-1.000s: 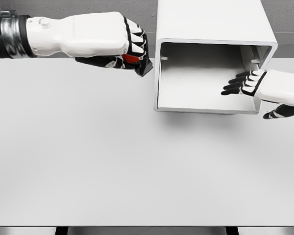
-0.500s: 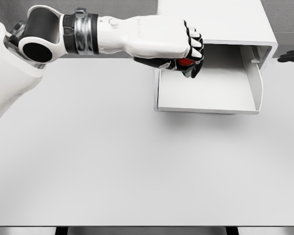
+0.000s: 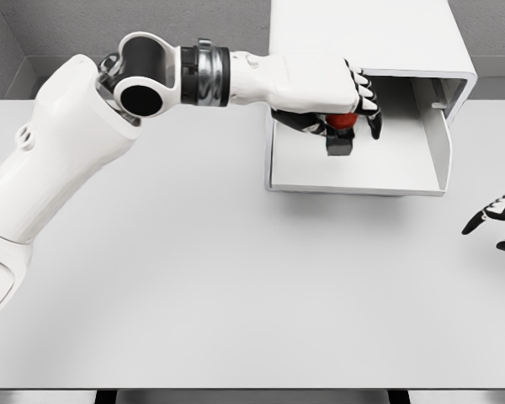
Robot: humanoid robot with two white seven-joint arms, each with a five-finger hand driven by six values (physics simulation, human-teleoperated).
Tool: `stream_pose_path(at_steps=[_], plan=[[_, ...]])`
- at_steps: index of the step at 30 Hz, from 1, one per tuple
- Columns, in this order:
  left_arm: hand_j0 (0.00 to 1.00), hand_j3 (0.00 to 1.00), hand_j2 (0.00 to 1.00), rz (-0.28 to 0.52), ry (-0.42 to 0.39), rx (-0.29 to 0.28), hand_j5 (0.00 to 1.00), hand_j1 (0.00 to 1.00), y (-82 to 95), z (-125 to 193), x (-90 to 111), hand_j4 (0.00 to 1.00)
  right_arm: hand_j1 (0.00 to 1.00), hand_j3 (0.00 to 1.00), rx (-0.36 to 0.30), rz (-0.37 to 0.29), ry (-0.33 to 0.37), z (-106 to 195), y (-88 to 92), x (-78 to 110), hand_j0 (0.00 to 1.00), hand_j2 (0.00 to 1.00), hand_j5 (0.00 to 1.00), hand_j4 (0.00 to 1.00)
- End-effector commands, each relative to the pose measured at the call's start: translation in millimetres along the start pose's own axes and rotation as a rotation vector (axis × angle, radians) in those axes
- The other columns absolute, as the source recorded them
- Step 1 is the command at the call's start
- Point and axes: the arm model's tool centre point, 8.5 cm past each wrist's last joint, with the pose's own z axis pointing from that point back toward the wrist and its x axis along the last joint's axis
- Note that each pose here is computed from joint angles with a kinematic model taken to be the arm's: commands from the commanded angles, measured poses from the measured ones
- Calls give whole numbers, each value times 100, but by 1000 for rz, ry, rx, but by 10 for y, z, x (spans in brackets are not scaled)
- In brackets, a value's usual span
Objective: Slide open multi-storey tabletop storage cabinets and put open load switch and slide close multi-storey tabletop storage cabinets
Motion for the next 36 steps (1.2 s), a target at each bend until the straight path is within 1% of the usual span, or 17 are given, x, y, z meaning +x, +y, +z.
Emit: stream_pose_path(at_steps=[1,6,8,9,11,13,14,15,17,19,21,23,25,26,27,30,36], plan=[[97,97,97,13,4,5,97,97,-4,-6,-22,97,61,61,19,38,-22,-77,13,111,61,61,61,61],[100,100,100,21,2,18,100,100,50,-20,-42,100,61,61,44,59,-52,-153,58,214,61,61,61,61],[100,100,100,-4,-10,32,100,100,199,-16,-13,100,61,61,60,56,-71,-196,107,259,61,61,61,61],[100,100,100,-2,-40,70,100,100,383,50,30,100,61,61,66,59,-79,-216,118,284,61,61,61,61],[100,100,100,13,-78,126,100,100,592,487,132,100,61,61,64,62,-82,-221,109,294,61,61,61,61],[100,100,100,12,-136,165,100,100,819,1111,451,100,61,61,63,62,-84,-225,111,299,61,61,61,61],[100,100,100,28,-101,159,100,100,841,1455,485,100,62,62,58,67,-84,-225,83,300,62,62,62,62],[100,100,100,42,-10,134,100,100,804,1820,414,100,62,62,56,67,-88,-234,85,311,62,62,62,62],[100,100,100,101,101,83,100,100,524,2189,325,100,62,62,57,66,-108,-299,100,343,62,62,62,62],[100,100,100,232,131,44,100,100,-39,2255,285,100,63,63,50,67,-124,-360,95,371,63,63,63,63],[100,100,100,311,179,17,100,100,-354,2389,242,100,63,63,41,73,-126,-392,89,375,63,63,63,63],[100,100,100,403,192,-4,100,100,-737,2408,268,100,64,64,41,84,-149,-484,66,414,64,64,64,64],[100,100,100,462,226,-11,100,100,-964,2454,192,100,64,64,31,97,-156,-534,30,429,64,64,64,64],[100,100,100,479,207,-48,100,100,-1228,2278,236,100,65,65,24,102,-158,-538,-4,433,65,65,65,65],[100,100,100,454,184,-83,100,100,-1367,2088,282,100,66,66,24,106,-166,-569,-13,448,66,66,66,66],[100,100,100,453,220,-142,100,100,-1587,2098,256,100,66,66,13,126,-179,-620,-103,474,66,66,66,66],[100,100,100,455,234,-158,100,100,-1624,2158,265,100,66,66,-22,150,-182,-635,-251,484,66,66,66,66]])
